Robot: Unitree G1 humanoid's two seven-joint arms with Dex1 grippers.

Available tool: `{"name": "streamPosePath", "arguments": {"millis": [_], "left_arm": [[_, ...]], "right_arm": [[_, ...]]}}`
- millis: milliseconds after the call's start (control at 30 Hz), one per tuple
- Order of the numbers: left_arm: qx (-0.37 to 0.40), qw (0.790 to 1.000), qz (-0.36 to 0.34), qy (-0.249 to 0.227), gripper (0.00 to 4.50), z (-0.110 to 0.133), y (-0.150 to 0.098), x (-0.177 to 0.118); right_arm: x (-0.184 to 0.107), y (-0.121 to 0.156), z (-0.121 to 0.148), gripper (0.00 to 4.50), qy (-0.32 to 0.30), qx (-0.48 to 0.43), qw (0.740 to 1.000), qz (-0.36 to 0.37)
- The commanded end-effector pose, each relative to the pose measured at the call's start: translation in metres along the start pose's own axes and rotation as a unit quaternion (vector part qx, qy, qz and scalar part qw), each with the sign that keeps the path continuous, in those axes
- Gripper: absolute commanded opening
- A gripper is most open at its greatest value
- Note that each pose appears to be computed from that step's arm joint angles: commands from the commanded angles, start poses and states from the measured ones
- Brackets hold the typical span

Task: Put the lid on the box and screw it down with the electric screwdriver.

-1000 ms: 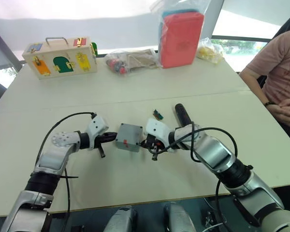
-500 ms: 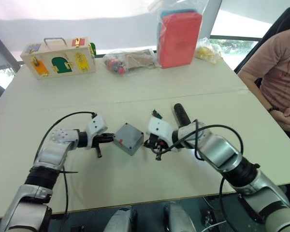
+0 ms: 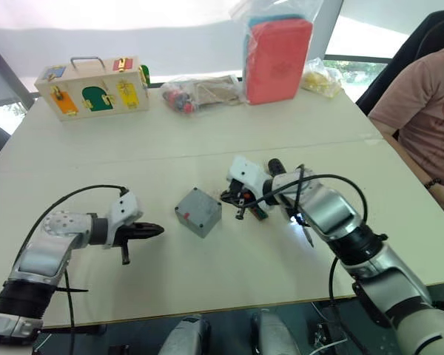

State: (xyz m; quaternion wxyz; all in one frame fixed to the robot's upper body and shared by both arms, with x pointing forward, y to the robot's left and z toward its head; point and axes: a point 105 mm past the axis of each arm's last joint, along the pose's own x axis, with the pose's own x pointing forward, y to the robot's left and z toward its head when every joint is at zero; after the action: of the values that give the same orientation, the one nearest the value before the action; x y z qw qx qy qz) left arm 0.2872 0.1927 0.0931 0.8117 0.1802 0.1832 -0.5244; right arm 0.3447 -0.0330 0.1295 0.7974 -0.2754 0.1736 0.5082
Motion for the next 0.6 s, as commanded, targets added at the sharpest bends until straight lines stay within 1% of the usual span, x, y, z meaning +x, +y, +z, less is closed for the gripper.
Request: {"name": "streamPosePath", "arguments": {"millis": [33, 267, 433, 600], "left_arm": [[0.007, 1.0, 0.002, -0.022, 0.0, 0.013, -0.003, 0.002], [0.008, 0.999, 0.014, -0.041, 0.0, 0.024, 0.005, 0.01], [0.013, 0.999, 0.016, -0.045, 0.0, 0.028, 0.009, 0.012], [0.018, 0.998, 0.015, -0.05, 0.0, 0.033, 0.013, 0.015]], "right_arm": [[0.007, 0.004, 0.016, 0.12, -0.024, -0.018, 1.0, 0.009], [0.015, 0.024, 0.01, 0.12, -0.019, -0.012, 0.999, 0.042], [0.013, 0.031, 0.006, 0.12, -0.015, -0.01, 0.999, 0.049], [0.01, 0.032, 0.003, 0.12, -0.01, -0.005, 0.999, 0.044]]}}
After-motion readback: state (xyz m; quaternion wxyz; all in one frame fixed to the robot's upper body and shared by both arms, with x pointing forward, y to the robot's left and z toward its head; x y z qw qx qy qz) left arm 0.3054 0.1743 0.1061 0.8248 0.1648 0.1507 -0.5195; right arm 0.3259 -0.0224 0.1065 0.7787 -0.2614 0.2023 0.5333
